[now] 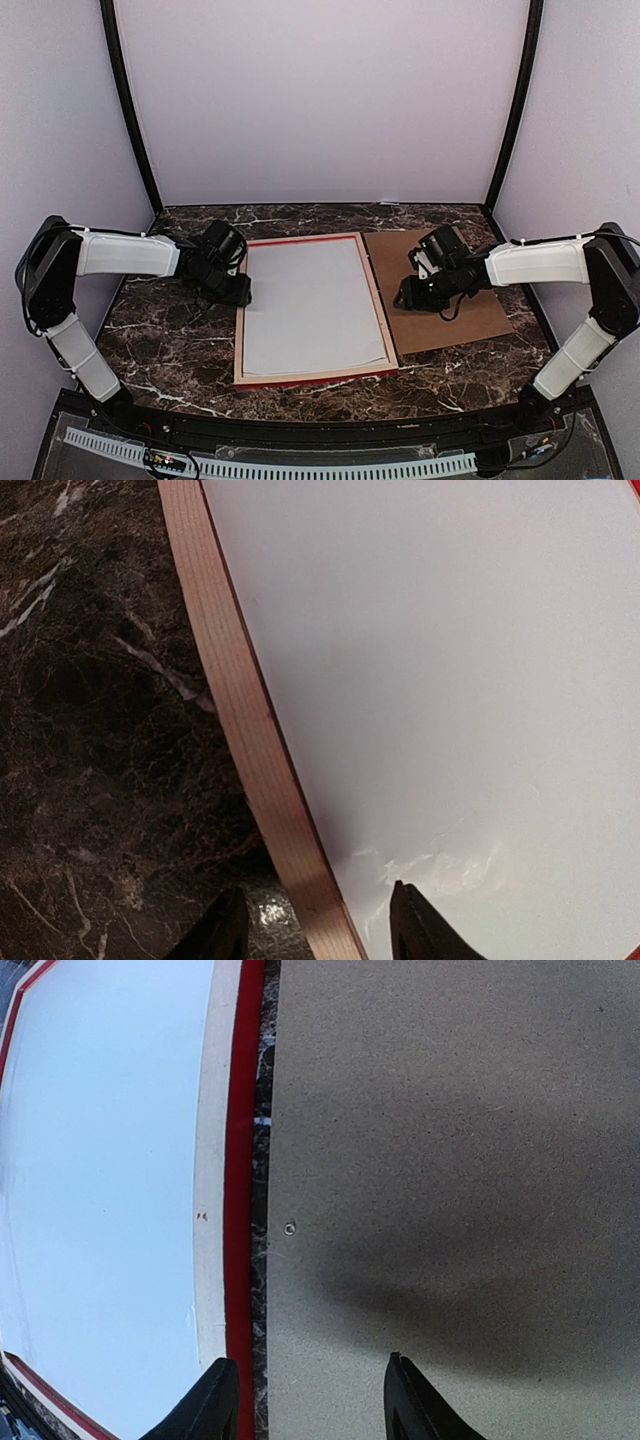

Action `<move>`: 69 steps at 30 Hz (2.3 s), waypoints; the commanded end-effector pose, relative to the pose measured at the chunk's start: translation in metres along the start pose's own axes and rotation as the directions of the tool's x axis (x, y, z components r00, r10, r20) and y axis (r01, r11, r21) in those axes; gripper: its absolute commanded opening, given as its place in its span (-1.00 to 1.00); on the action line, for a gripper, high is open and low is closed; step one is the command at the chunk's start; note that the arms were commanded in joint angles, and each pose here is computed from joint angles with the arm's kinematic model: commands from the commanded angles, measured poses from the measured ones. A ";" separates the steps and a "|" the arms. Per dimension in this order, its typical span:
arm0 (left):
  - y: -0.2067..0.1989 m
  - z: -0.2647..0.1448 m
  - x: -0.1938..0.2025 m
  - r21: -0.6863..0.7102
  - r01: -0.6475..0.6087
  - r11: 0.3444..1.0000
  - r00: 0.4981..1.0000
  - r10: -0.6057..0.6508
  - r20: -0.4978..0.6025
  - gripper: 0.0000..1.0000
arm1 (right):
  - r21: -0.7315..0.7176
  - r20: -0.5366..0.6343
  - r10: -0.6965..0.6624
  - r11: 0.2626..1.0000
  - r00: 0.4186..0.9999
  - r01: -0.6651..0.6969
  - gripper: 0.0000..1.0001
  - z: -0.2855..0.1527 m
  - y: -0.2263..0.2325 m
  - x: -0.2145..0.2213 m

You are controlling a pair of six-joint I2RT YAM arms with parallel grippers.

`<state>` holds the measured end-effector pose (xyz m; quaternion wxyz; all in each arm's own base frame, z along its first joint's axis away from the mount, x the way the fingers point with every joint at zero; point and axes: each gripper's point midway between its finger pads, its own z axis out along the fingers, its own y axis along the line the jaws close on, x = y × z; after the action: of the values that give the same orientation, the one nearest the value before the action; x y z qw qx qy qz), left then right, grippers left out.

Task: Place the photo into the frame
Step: Move the frame body to the center of the board.

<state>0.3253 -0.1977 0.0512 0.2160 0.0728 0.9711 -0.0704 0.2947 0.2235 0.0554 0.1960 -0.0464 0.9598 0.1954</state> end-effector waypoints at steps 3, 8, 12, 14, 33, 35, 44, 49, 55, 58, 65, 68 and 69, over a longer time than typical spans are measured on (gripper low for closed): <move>0.004 0.008 0.006 -0.011 0.007 1.000 0.999 -0.007 -0.040 -0.06 | -0.015 0.026 0.007 1.000 1.000 -0.006 0.00 -0.001 0.002 -0.005; 0.005 0.014 0.009 -0.012 0.007 1.000 0.998 -0.008 -0.054 -0.14 | -0.009 0.023 0.007 1.000 1.000 -0.007 0.00 -0.002 0.000 -0.004; 0.006 0.016 0.010 -0.009 0.010 1.000 0.998 -0.011 -0.057 -0.23 | -0.006 0.025 0.009 1.000 1.000 -0.009 0.00 -0.003 0.000 -0.004; 0.006 0.017 0.011 -0.008 0.010 1.000 0.998 -0.011 -0.060 -0.29 | -0.008 0.026 0.009 1.000 1.000 -0.009 0.00 -0.002 0.000 -0.005; 0.060 0.013 0.012 -0.097 0.054 0.994 0.996 -0.060 -0.061 -0.62 | 0.175 0.088 -0.004 0.985 0.996 -0.011 0.08 -0.024 -0.042 -0.017; 0.065 0.009 0.007 -0.100 0.059 0.993 0.997 -0.064 -0.051 -0.56 | 0.215 0.109 0.009 0.976 0.994 -0.032 0.10 -0.030 -0.059 -0.022; 0.059 -0.014 -0.021 -0.074 0.069 0.995 0.997 -0.066 0.034 0.12 | 0.383 0.217 0.123 0.902 0.968 -0.200 0.39 -0.061 -0.159 -0.045; 0.042 -0.044 -0.043 0.030 0.092 0.995 0.986 -0.095 0.134 0.40 | 0.403 0.249 0.204 0.867 0.947 -0.293 0.51 -0.067 -0.202 -0.053; -0.003 -0.073 -0.059 0.198 0.048 0.979 0.975 -0.089 0.203 0.55 | 0.402 0.244 0.253 0.852 0.936 -0.335 0.53 -0.059 -0.227 -0.058; -0.030 -0.079 -0.063 0.253 0.010 0.967 0.975 -0.066 0.214 0.55 | 0.397 0.231 0.265 0.853 0.936 -0.339 0.52 -0.051 -0.231 -0.059; -0.086 -0.075 -0.063 0.364 -0.048 0.930 0.979 -0.028 0.202 0.56 | 0.393 0.214 0.303 0.844 0.929 -0.366 0.49 -0.044 -0.242 -0.053; -0.107 -0.066 -0.061 0.388 -0.066 0.919 0.983 -0.008 0.185 0.56 | 0.387 0.207 0.318 0.842 0.925 -0.376 0.46 -0.045 -0.242 -0.042; -0.118 -0.068 -0.061 0.403 -0.082 0.912 0.982 0.005 0.189 0.56 | 0.377 0.202 0.326 0.845 0.924 -0.380 0.45 -0.045 -0.239 -0.037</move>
<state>0.3337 -0.2729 0.1380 0.2834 0.1129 0.9228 -0.2353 0.3594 -0.0153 0.0240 0.2224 0.1809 0.9580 0.0086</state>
